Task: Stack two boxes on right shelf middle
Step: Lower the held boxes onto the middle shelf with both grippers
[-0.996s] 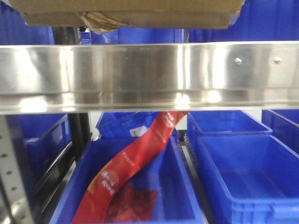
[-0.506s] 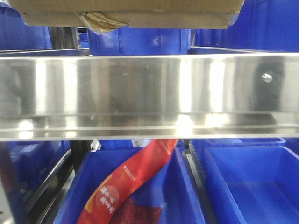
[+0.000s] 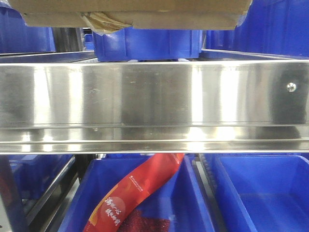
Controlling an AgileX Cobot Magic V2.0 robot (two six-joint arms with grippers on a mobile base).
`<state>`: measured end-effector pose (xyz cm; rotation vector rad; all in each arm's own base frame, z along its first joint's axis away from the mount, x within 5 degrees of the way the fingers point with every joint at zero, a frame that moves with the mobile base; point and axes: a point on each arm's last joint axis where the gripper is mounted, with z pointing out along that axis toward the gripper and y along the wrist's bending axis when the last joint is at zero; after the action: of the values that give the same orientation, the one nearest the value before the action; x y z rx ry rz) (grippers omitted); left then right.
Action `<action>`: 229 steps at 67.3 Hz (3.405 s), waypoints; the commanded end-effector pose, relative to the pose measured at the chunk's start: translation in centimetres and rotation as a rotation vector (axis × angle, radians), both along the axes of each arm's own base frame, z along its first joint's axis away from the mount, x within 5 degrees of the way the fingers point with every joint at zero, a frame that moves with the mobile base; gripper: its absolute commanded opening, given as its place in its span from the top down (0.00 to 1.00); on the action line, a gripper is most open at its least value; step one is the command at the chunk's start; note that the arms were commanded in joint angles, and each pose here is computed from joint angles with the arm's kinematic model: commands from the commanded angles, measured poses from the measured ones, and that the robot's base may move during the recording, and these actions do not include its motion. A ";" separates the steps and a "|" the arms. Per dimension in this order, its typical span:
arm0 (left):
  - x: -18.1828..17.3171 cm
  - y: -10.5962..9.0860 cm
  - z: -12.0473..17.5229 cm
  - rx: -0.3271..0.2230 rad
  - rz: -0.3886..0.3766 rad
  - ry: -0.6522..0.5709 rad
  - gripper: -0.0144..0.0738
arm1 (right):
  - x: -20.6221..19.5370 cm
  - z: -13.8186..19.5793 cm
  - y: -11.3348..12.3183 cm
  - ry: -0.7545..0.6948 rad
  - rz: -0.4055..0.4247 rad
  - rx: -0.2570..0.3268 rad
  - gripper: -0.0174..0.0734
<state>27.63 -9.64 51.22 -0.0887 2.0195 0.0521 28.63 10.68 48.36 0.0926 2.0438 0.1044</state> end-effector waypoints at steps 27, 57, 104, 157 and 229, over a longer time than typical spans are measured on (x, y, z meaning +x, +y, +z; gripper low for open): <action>-0.4 0.7 1.0 0.012 0.025 -0.051 0.96 | -0.5 1.3 -0.6 -0.079 -0.010 -0.012 0.98; -0.8 0.0 -0.8 -0.048 -0.019 0.117 0.96 | -1.0 0.0 -0.1 0.081 0.001 0.070 0.98; 1.0 -1.1 -4.1 -0.004 -0.025 0.220 0.58 | 1.9 -4.4 1.7 0.298 -0.015 0.045 0.70; 0.5 -1.5 -3.2 0.002 -0.113 0.190 0.81 | -0.8 -2.2 0.3 0.271 0.102 -0.124 0.77; -16.4 6.8 -13.8 -0.224 -0.257 -0.329 0.96 | -15.6 -9.7 -7.1 -0.310 0.188 0.032 0.99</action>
<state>12.41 -3.42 37.50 0.0369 1.7385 -0.3334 14.47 4.22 38.70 -0.0938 1.8068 0.2511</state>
